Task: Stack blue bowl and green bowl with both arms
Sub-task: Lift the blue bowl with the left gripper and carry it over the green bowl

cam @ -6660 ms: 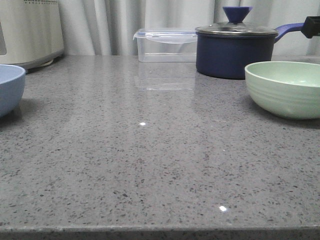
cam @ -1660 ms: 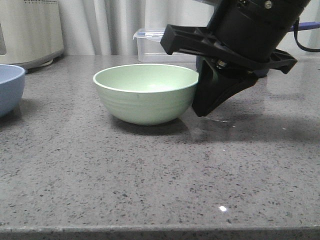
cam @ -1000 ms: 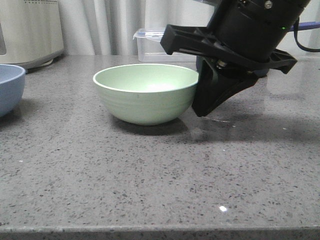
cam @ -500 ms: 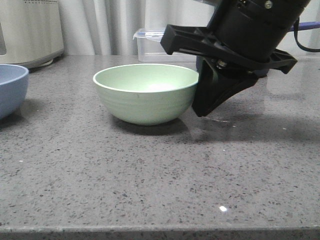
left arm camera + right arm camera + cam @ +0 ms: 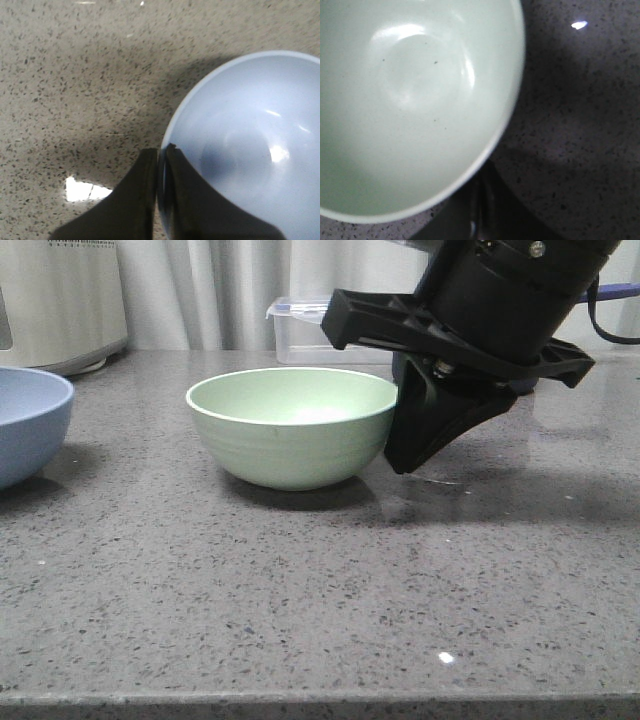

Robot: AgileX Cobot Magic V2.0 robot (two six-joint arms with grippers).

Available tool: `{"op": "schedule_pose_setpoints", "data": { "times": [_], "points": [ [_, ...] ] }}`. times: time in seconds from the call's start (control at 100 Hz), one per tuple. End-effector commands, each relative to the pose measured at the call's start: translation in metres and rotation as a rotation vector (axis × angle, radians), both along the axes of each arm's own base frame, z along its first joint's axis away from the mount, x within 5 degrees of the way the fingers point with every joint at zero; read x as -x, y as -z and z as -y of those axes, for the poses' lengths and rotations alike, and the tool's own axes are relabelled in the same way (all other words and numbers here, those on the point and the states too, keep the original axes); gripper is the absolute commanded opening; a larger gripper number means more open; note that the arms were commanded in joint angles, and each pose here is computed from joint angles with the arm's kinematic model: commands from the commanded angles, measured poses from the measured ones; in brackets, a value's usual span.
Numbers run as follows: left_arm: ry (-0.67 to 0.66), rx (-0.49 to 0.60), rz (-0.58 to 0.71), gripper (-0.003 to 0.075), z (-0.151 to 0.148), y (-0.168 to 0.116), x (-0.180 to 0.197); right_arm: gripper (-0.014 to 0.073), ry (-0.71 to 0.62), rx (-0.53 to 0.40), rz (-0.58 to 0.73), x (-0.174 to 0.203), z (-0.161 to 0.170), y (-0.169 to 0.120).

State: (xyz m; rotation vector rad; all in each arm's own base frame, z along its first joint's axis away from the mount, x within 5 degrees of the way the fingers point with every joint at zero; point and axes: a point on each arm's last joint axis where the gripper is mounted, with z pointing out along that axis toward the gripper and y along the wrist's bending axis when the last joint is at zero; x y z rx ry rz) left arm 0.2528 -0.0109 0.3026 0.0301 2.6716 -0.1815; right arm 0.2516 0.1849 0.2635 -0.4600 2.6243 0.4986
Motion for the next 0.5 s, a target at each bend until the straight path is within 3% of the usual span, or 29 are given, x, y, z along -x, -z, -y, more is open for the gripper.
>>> {"op": "schedule_pose_setpoints", "data": {
  "times": [0.0,0.24,0.49],
  "points": [
    [-0.012,0.068,0.097,-0.002,0.004,-0.029,-0.002,-0.0008,0.003,-0.053,0.075,-0.001,0.0,-0.02],
    [0.047,0.127,0.121,-0.002,0.016,-0.066,-0.007,-0.0008,0.003,-0.053,0.075,-0.001,0.0,-0.02],
    [0.222,0.137,0.141,-0.002,0.061,-0.09,-0.021,-0.0008,0.003,-0.053,0.075,-0.001,0.0,-0.02]
  ]
}}
